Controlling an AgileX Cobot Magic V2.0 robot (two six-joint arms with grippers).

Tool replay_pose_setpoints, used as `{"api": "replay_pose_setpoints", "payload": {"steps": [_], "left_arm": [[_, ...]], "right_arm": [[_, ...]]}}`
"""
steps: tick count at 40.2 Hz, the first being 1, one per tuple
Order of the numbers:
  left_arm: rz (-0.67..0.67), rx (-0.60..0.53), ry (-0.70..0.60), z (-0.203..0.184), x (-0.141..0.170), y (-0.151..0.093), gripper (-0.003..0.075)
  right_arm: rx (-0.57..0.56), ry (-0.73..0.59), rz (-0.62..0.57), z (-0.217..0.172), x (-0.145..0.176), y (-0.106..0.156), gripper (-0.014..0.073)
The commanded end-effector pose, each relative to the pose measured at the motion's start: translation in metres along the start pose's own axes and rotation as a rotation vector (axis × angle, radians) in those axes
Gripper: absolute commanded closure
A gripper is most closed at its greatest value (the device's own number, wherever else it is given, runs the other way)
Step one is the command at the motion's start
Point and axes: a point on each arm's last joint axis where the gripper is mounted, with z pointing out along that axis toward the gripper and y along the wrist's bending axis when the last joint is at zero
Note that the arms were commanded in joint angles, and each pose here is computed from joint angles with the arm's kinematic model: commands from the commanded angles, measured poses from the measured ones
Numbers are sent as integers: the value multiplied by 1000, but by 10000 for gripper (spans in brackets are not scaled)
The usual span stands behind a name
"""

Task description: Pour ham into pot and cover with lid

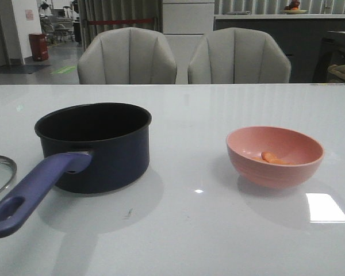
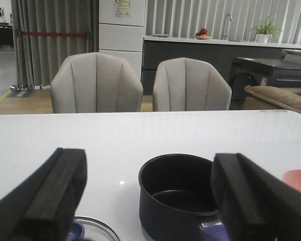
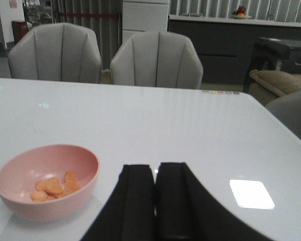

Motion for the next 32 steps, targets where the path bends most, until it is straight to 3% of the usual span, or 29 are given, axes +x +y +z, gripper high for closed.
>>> {"api": "replay_pose_setpoints", "payload": {"steps": [1, 7, 12, 16, 32], "left_arm": [[6, 12, -84, -1, -14, -1, 169], [6, 12, -82, -1, -14, -1, 169], [6, 15, -68, 1, -13, -2, 169], [6, 14, -52, 4, -13, -1, 169], [6, 14, -49, 4, -12, -1, 169]], "right_arm": [[-6, -162, -27, -4, -21, 1, 450], [0, -119, 20, -3, -52, 1, 450], [15, 92, 19, 9, -71, 0, 450], [19, 187, 18, 20, -76, 0, 450], [17, 284, 52, 48, -75, 1, 447]]}}
